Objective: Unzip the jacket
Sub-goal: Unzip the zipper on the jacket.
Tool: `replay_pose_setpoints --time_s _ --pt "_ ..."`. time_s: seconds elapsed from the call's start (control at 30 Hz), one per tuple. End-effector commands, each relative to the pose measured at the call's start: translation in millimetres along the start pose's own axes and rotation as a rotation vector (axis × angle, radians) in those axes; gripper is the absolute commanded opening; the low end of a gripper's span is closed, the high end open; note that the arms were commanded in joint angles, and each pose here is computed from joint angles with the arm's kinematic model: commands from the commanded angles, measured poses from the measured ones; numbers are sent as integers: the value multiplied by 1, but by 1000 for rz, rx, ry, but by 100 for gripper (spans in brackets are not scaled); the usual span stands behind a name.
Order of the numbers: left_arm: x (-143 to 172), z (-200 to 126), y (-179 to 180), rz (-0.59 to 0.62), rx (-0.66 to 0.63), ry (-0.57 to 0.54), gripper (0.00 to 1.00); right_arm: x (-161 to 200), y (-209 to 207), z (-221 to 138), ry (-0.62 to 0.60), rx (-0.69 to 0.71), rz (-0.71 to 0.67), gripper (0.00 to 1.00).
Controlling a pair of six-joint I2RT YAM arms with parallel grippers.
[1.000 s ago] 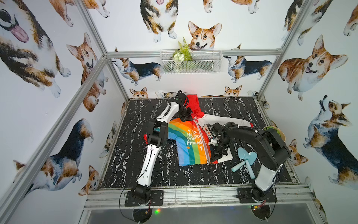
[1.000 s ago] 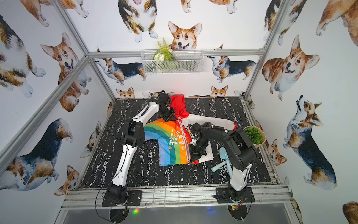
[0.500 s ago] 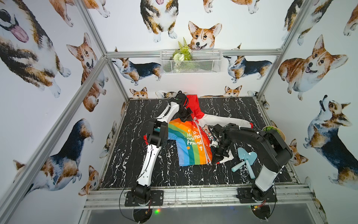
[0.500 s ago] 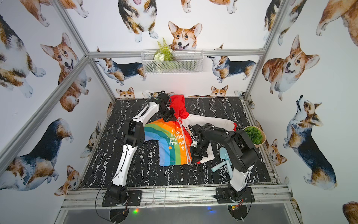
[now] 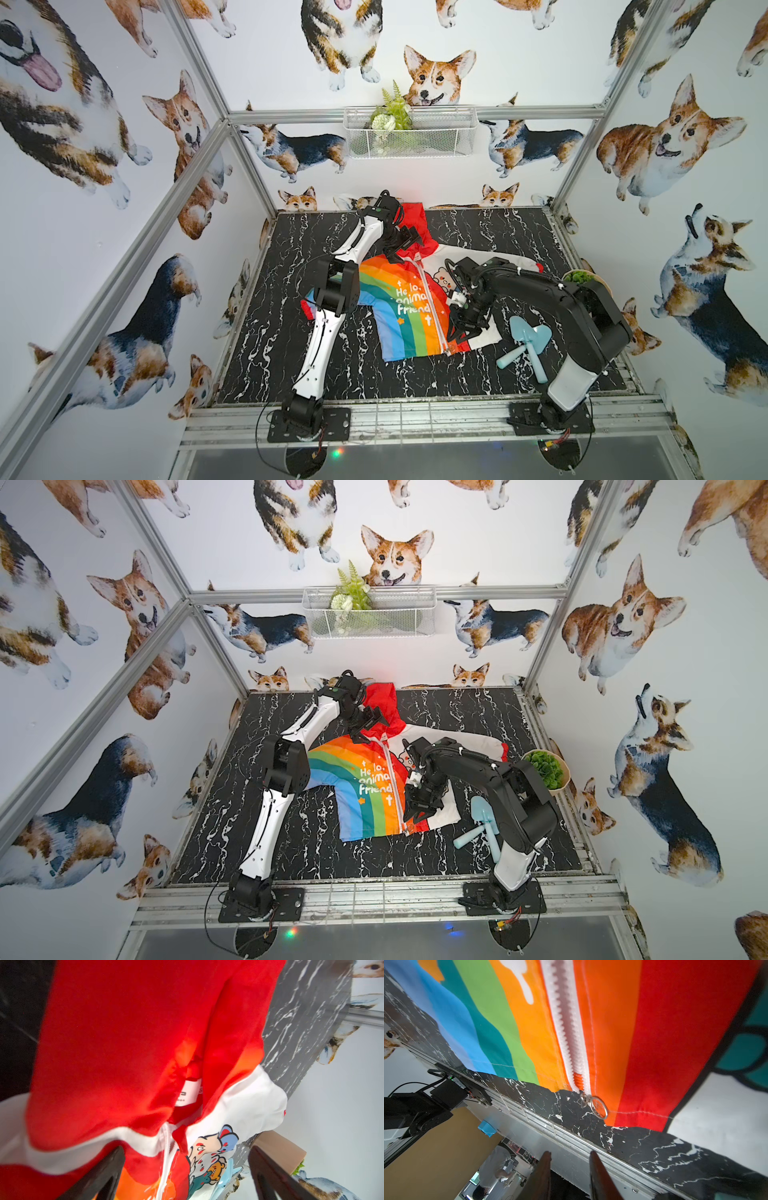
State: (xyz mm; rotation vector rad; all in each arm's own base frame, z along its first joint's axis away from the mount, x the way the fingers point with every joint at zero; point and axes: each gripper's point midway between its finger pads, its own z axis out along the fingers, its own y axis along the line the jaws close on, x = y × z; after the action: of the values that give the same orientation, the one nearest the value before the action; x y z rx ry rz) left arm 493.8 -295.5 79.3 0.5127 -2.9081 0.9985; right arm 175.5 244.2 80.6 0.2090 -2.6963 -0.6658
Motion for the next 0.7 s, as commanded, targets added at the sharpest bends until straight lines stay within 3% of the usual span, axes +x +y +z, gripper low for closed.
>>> replay_pose_setpoints --time_s 0.0,0.17,0.3,0.43,0.67 --pt "-5 -27 -17 11 38 -46 100 -1 -3 -20 -56 44 10 42" --pt "-5 -75 -23 57 3 -139 100 -16 -25 -66 -225 77 102 48" --pt "19 -113 -6 127 -148 -192 100 -23 -67 -93 -327 190 224 49" --pt "64 -135 25 210 -311 -199 95 -25 -101 -97 -339 235 331 47" --pt "159 -137 81 267 -403 -138 83 -40 -114 -82 -301 236 349 47"
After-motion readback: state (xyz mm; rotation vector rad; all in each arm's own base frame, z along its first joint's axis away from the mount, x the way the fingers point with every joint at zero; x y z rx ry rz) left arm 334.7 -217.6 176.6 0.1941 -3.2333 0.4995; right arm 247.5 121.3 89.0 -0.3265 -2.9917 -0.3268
